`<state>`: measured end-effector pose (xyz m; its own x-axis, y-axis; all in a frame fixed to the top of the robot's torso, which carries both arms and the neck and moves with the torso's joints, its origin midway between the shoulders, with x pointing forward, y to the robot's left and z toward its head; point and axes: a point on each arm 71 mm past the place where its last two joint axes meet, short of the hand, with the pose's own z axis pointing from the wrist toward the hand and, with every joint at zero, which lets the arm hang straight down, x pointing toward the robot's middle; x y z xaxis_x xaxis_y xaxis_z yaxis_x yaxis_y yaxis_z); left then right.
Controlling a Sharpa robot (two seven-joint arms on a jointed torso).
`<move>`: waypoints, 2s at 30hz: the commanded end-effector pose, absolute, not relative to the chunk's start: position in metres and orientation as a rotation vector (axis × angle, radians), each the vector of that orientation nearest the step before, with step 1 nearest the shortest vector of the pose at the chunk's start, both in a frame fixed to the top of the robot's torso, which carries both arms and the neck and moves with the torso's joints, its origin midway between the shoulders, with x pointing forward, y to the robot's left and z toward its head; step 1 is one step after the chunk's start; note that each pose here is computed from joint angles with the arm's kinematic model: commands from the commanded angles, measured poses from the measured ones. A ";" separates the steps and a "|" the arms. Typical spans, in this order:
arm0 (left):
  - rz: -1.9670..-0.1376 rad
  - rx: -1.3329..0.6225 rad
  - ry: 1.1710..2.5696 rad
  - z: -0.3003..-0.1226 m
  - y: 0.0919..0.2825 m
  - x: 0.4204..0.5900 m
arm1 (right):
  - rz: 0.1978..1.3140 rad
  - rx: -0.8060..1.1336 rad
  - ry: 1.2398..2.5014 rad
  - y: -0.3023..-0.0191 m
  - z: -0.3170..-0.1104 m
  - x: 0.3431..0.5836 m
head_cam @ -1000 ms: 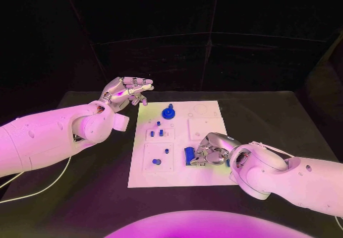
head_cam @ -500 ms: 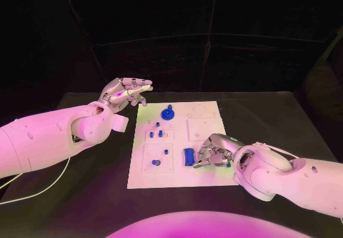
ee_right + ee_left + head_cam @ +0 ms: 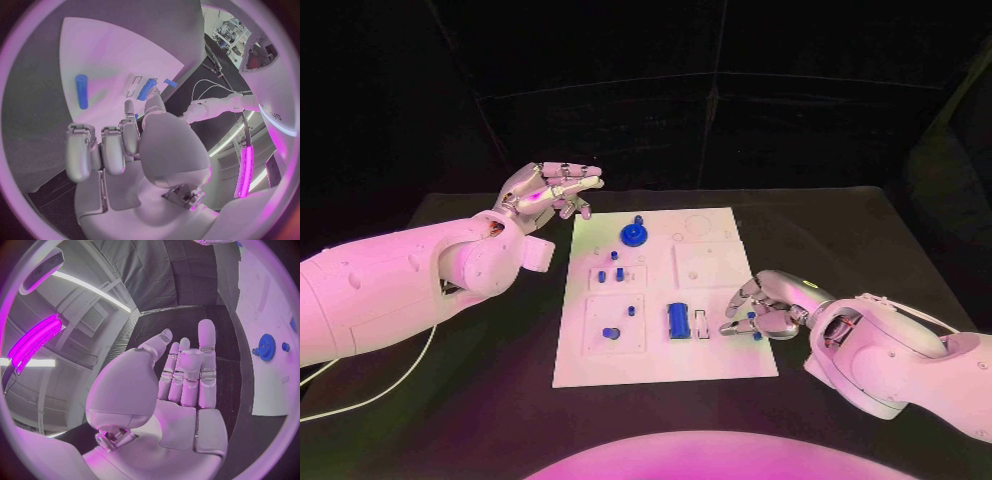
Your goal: Assemble the parts on the task board
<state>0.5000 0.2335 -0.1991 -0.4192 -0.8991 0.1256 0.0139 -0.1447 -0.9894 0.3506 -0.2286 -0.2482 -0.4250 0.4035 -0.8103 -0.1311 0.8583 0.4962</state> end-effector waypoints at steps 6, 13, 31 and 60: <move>-1.674 -1.036 1.409 -0.197 0.230 0.499 | 0.502 0.246 1.902 -0.261 -0.246 0.350; -1.677 -1.035 1.410 -0.197 0.229 0.499 | 0.392 0.221 1.899 -0.273 -0.248 0.353; -1.676 -1.036 1.409 -0.198 0.230 0.499 | 0.329 0.144 1.974 -0.260 -0.262 0.363; -1.674 -1.039 1.412 -0.198 0.232 0.499 | 0.219 -0.117 2.048 -0.241 -0.274 0.366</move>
<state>0.4991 0.2328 -0.1999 -0.4223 -0.8974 0.1278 0.0114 -0.1462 -0.9892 0.3708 -0.2387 -0.2633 -0.4196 0.1136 -0.9006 -0.1556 0.9684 0.1946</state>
